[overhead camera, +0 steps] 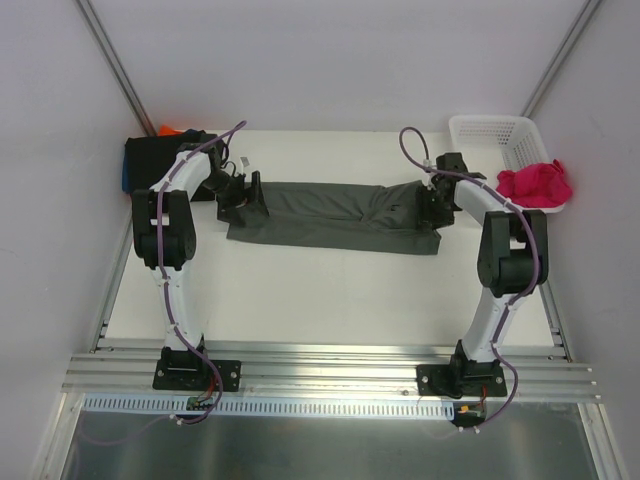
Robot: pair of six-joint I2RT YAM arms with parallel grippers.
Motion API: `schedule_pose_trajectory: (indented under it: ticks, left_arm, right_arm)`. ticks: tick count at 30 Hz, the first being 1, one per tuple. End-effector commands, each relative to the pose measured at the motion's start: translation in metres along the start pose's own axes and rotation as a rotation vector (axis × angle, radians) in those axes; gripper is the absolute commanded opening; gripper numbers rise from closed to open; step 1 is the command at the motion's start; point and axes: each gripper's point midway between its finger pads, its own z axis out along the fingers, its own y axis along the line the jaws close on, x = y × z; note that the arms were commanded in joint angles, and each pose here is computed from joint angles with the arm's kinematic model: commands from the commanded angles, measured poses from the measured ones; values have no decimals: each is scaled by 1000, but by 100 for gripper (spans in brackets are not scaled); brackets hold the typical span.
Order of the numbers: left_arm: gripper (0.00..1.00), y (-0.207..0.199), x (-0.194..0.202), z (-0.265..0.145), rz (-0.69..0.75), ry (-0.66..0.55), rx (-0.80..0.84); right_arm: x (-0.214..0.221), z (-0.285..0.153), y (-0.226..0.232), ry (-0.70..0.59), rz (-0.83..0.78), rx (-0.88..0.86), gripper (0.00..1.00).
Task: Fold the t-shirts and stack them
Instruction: Fold the tshirt
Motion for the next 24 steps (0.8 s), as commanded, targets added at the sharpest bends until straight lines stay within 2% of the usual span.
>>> schedule_pose_trajectory:
  ticks: [1, 2, 3, 7, 12, 18, 24]
  left_arm:
    - [93, 1, -5, -5, 9, -16, -30]
    - [95, 4, -7, -7, 16, -26, -53]
    - [98, 4, -11, -10, 27, -41, -65]
    - [98, 2, -25, -23, 80, -97, -94]
    - [91, 0, -46, -19, 147, -124, -115]
    - [89, 3, -47, 1, 146, -85, -109]
    - [87, 2, -60, 21, 171, -72, -92]
  right_arm:
    - [-21, -29, -7, -76, 0, 38, 63]
    - [-28, -34, -5, -99, 5, 32, 79]
    - [-43, -46, 3, -143, 13, 9, 80]
    - [-71, -76, 29, -226, 34, -56, 79]
    - [-77, -85, 74, -244, 32, -172, 73]
    - [-59, -51, 112, -151, 86, -285, 66]
    - [-46, -11, 118, -66, 118, -294, 63]
